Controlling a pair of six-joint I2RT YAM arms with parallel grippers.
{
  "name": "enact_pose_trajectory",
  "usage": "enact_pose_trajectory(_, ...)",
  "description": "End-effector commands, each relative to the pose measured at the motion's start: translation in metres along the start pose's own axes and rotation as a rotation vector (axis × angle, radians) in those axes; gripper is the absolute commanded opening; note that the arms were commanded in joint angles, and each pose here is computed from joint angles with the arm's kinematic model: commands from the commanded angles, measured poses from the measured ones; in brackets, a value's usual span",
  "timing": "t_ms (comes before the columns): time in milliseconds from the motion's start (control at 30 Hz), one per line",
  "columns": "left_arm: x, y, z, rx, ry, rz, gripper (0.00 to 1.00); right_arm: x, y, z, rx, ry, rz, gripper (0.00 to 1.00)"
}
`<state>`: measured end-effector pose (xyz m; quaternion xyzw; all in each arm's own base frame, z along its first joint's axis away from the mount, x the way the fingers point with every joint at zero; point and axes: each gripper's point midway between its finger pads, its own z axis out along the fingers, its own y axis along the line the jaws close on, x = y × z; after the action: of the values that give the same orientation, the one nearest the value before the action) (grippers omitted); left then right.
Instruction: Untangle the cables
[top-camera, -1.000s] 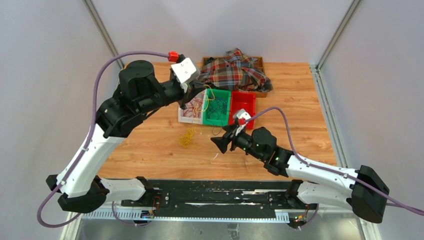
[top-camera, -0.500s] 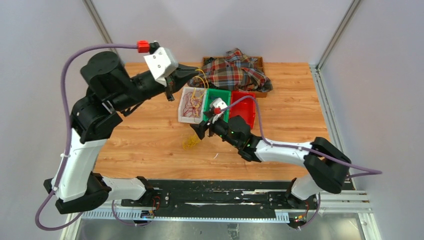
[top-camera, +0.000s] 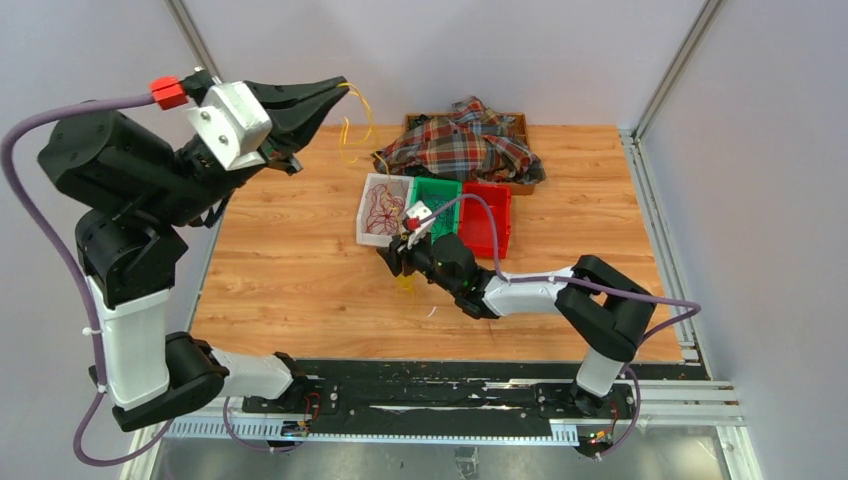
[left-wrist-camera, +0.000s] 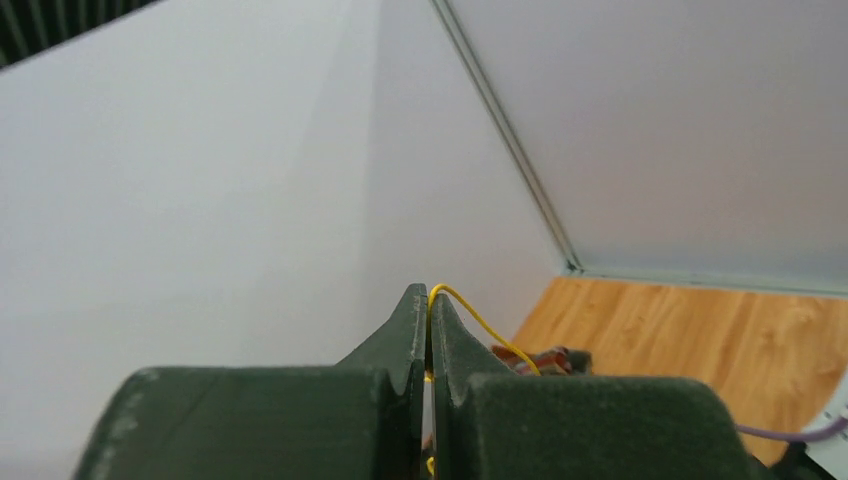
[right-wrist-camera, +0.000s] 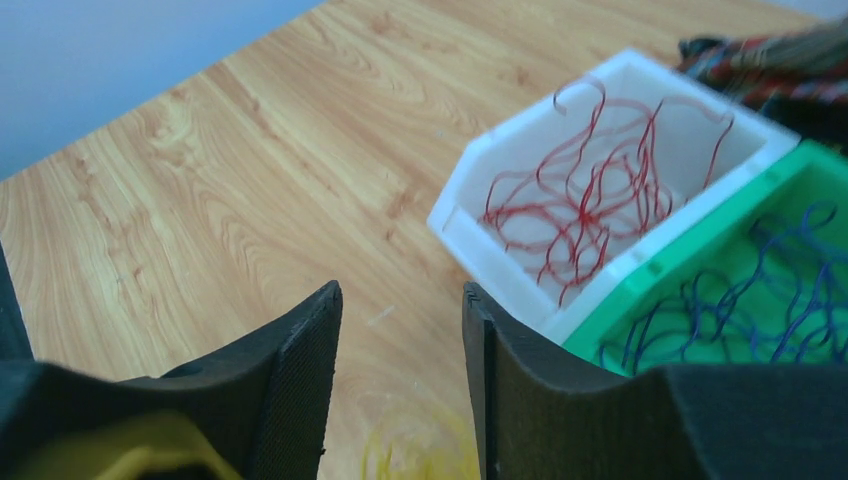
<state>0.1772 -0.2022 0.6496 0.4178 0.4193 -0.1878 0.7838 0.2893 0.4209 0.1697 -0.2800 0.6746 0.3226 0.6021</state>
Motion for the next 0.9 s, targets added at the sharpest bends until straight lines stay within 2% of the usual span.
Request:
enact_pose_trajectory(0, -0.041, 0.036, -0.013, -0.141, -0.113, 0.149, 0.00, 0.034, 0.006, -0.009, 0.003, 0.044, 0.110, 0.47)
enact_pose_trajectory(167, -0.071, 0.061, -0.026, -0.266, -0.195, 0.231, 0.01, 0.073, 0.007, -0.017, 0.024, 0.122, 0.174, 0.47)
enact_pose_trajectory(533, -0.142, 0.106, -0.061, -0.523, -0.395, 0.430, 0.01, 0.113, 0.016, -0.028, 0.035, 0.203, 0.270, 0.44)
enact_pose_trajectory(867, -0.201, 0.132, -0.106, -0.777, -0.521, 0.725, 0.01, 0.142, 0.015, -0.048, 0.089, 0.260, 0.342, 0.43)
